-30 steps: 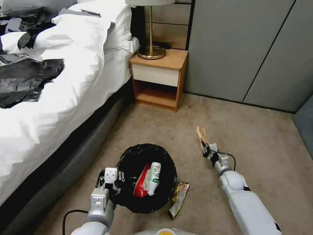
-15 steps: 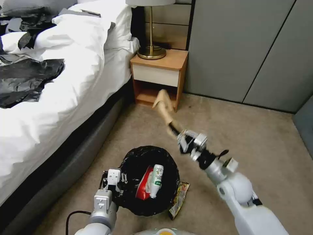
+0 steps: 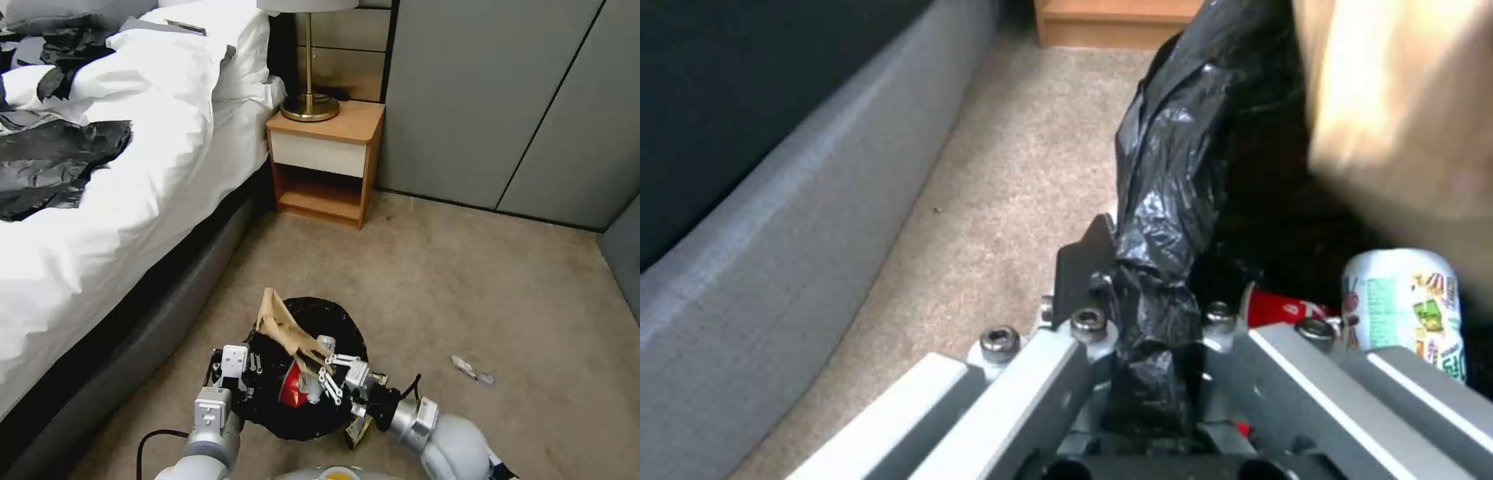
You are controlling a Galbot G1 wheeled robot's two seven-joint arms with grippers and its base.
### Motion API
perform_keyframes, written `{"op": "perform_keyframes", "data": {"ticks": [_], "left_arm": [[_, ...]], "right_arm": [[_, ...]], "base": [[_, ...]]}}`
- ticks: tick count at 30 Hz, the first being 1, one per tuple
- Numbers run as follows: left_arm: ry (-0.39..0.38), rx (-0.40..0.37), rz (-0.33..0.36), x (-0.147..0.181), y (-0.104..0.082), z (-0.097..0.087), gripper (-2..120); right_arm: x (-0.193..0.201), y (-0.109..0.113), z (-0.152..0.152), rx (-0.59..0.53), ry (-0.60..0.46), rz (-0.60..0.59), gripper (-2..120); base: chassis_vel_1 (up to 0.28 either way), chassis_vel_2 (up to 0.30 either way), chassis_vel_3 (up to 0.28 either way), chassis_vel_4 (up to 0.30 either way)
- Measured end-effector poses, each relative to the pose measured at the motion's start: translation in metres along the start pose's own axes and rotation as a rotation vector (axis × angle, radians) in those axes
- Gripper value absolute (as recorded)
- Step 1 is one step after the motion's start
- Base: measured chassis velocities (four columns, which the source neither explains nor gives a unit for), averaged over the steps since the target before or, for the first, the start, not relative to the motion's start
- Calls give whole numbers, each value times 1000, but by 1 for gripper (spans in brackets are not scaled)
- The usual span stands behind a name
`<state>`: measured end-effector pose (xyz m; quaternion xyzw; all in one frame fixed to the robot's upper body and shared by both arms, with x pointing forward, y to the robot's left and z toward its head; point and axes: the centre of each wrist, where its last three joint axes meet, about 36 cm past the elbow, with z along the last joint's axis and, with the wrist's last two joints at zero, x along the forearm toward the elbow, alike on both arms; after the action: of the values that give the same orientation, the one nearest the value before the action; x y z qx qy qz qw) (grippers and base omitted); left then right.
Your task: Pick up the trash bin, then pick up the garbage from the floor and place it into the trash bin.
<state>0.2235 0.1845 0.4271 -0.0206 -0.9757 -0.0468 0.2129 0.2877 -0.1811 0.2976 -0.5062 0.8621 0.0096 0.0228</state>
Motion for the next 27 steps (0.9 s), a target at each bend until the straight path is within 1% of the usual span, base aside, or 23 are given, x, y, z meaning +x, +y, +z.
{"op": "perform_keyframes", "data": {"ticks": [7, 8, 10, 11, 14, 15, 16, 18, 19, 20, 21, 22, 23, 24, 25, 26, 27], "left_arm": [[-5, 5, 2, -2, 1, -1, 1], [-5, 6, 2, -2, 1, -1, 1], [-5, 7, 3, -2, 1, -2, 1], [-5, 7, 3, -2, 1, -2, 1], [-4, 7, 3, -2, 1, -2, 1], [-4, 7, 3, -2, 1, -2, 1], [-3, 7, 4, -2, 1, -1, 1], [-3, 7, 4, -2, 1, -1, 1], [-3, 7, 4, -2, 1, -1, 1], [-3, 7, 4, -2, 1, -1, 1], [-3, 7, 4, -2, 1, -1, 1], [-3, 7, 4, -2, 1, -1, 1], [-3, 7, 4, -2, 1, -1, 1], [-2, 8, 4, -3, 0, -1, 1], [-2, 9, 5, -3, 0, -1, 1], [-2, 9, 5, -3, 0, -1, 1], [-2, 10, 6, -3, -1, -1, 1]], "right_arm": [[6, -1, 14, 4, 40, -12, 1], [6, -3, 14, 8, 44, -14, 4], [4, -4, 14, 11, 42, -12, 14], [4, -4, 14, 11, 42, -12, 14], [1, -4, 14, 10, 39, -9, 27], [1, -4, 14, 10, 39, -9, 27], [0, -4, 14, 9, 38, -8, 34], [0, -4, 13, 9, 39, -8, 41], [0, -4, 13, 9, 39, -8, 41], [0, -4, 12, 10, 38, -8, 46], [0, -4, 12, 10, 38, -7, 48], [0, -5, 12, 12, 38, -6, 55], [0, -5, 12, 12, 38, -6, 55], [1, -6, 11, 15, 39, -1, 64], [1, -7, 9, 19, 38, 2, 68], [1, -7, 9, 19, 38, 2, 68], [1, -8, 8, 22, 36, 3, 74]], "base": [[0, 0, 0, 0], [0, 0, 0, 0], [0, 0, 0, 0], [0, 0, 0, 0], [0, 0, 0, 0], [0, 0, 0, 0], [0, 0, 0, 0], [0, 0, 0, 0], [0, 0, 0, 0], [0, 0, 0, 0], [0, 0, 0, 0], [0, 0, 0, 0], [0, 0, 0, 0], [0, 0, 0, 0], [0, 0, 0, 0], [0, 0, 0, 0], [0, 0, 0, 0]]}}
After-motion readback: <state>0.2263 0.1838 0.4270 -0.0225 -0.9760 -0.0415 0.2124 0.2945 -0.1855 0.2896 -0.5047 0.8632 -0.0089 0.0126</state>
